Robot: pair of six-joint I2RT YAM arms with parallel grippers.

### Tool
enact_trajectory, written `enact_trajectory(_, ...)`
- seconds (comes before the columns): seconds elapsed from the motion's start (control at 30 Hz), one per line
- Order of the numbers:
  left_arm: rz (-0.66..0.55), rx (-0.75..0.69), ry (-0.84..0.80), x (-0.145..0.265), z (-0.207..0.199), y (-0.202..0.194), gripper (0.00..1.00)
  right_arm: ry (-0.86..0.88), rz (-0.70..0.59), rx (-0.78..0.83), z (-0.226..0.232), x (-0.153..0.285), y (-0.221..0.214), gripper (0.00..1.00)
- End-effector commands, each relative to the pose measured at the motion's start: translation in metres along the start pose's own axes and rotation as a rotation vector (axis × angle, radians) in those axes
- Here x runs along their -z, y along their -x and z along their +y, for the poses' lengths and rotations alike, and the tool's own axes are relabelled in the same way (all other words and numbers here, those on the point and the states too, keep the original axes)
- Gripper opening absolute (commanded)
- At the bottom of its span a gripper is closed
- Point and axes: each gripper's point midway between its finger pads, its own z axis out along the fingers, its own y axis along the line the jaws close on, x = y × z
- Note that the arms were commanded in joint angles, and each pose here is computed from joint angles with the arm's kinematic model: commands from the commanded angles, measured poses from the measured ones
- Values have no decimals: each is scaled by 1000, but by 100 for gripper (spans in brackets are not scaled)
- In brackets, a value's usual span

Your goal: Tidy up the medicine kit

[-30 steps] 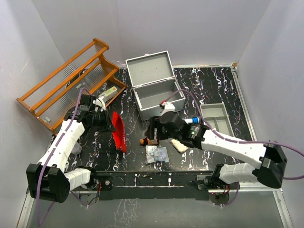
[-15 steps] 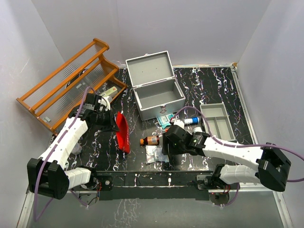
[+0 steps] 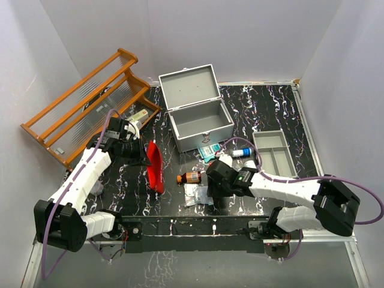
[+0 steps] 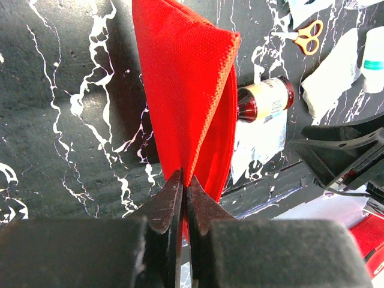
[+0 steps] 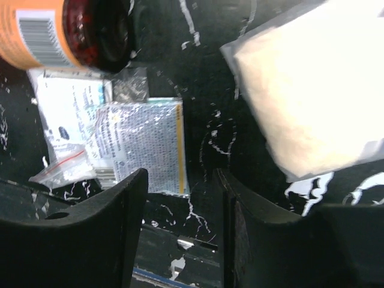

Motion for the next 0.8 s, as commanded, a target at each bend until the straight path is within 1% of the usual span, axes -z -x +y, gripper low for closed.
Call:
enact_trajectory(0.0,-22,-7,-17,9,-9,6,0,-73,-165,-91,-14,16,39,45)
enact_trajectory(0.07,-21,-6,-17,8,-10,6,0,-117,-207,-136,-31,21,50,44)
enact_trajectory(0.13,-22,-7,-19,8,-10,7,0,-155,-225,-145,-46,23,57,45)
enact_trajectory(0.23,-21,-6,-20,8,-11,8,0,-193,-218,-67,-58,21,61,46)
enact_trajectory(0.33,-18,-7,-22,7,-12,8,0,-197,-176,71,-55,17,62,48)
enact_trajectory(0.43,-18,-7,-23,6,-12,8,0,-212,-146,160,-56,13,62,48)
enact_trajectory(0.6,-16,-5,-21,5,-12,7,0,-220,-110,230,-53,4,63,48)
enact_trajectory(0.77,-13,-6,-21,5,-12,7,0,-223,-73,247,-49,-3,62,44)
